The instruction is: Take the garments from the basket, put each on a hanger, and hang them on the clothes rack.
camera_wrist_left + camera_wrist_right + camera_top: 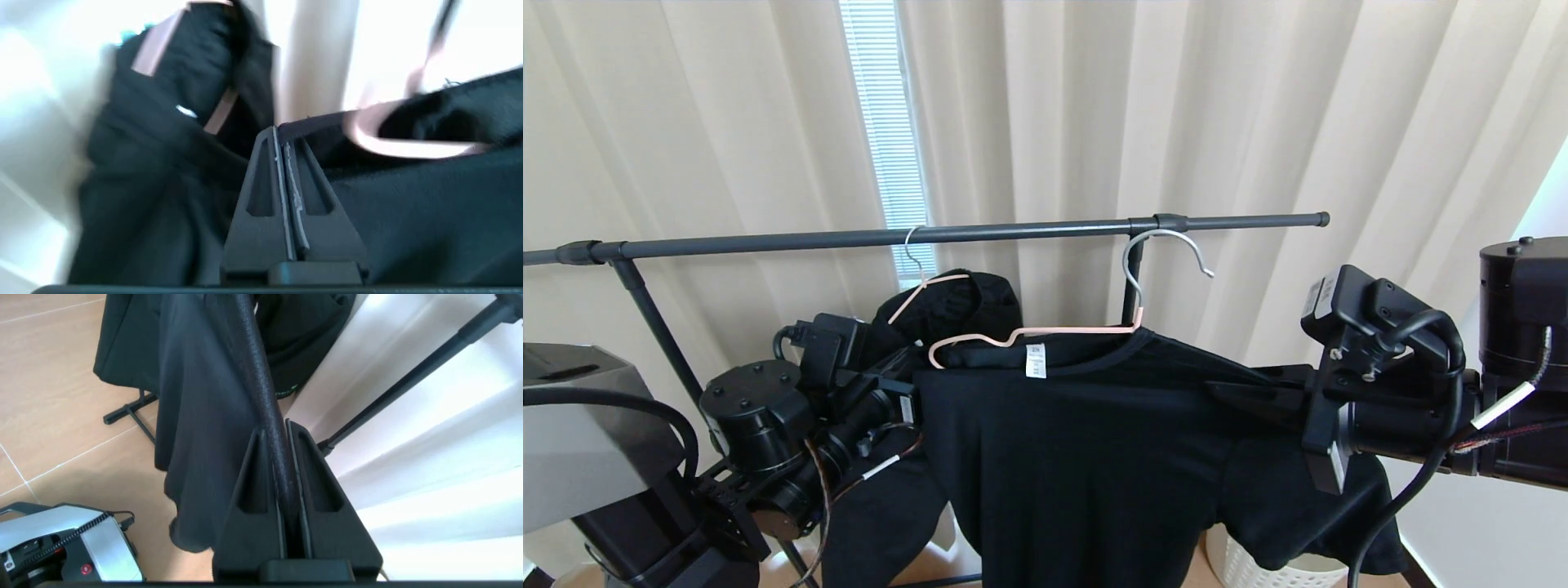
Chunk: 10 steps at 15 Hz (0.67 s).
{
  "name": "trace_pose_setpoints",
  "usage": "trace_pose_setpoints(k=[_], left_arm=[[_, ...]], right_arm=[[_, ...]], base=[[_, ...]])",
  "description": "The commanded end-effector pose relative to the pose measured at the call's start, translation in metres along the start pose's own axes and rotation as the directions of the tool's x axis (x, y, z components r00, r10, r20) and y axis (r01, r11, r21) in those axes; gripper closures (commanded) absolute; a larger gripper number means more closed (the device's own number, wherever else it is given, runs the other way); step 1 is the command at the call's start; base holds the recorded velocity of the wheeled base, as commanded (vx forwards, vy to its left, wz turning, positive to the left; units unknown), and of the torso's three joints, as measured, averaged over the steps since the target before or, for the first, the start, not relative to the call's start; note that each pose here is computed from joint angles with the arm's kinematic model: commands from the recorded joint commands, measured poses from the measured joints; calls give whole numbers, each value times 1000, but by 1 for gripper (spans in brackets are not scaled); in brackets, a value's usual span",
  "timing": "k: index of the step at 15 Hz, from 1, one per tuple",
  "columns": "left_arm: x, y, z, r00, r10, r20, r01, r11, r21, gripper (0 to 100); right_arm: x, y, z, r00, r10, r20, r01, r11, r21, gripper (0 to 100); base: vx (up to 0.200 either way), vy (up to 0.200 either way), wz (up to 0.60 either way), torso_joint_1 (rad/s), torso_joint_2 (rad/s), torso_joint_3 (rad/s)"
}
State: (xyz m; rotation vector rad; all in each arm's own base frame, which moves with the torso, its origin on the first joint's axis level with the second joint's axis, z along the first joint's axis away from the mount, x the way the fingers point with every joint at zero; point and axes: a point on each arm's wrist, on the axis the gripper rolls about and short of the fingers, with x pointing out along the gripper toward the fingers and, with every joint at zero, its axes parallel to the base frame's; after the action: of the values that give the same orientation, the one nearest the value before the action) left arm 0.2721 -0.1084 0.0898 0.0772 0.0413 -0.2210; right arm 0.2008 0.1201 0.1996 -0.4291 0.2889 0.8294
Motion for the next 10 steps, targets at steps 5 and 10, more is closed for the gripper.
trace_pose_setpoints(k=[5,10], left_arm=[[-6,3,19,998,7,70,-6,1000,-12,100],[-34,-22,35,988,-104,111,106,994,-13,100]], right_arm=[[2,1,-4,1000,7,-18,-7,1000,-7,100],[11,-1,-5,1000,11,-28,-11,1000,-2,100]], base=[[0,0,0,0,0,0],[0,0,0,0,0,0]])
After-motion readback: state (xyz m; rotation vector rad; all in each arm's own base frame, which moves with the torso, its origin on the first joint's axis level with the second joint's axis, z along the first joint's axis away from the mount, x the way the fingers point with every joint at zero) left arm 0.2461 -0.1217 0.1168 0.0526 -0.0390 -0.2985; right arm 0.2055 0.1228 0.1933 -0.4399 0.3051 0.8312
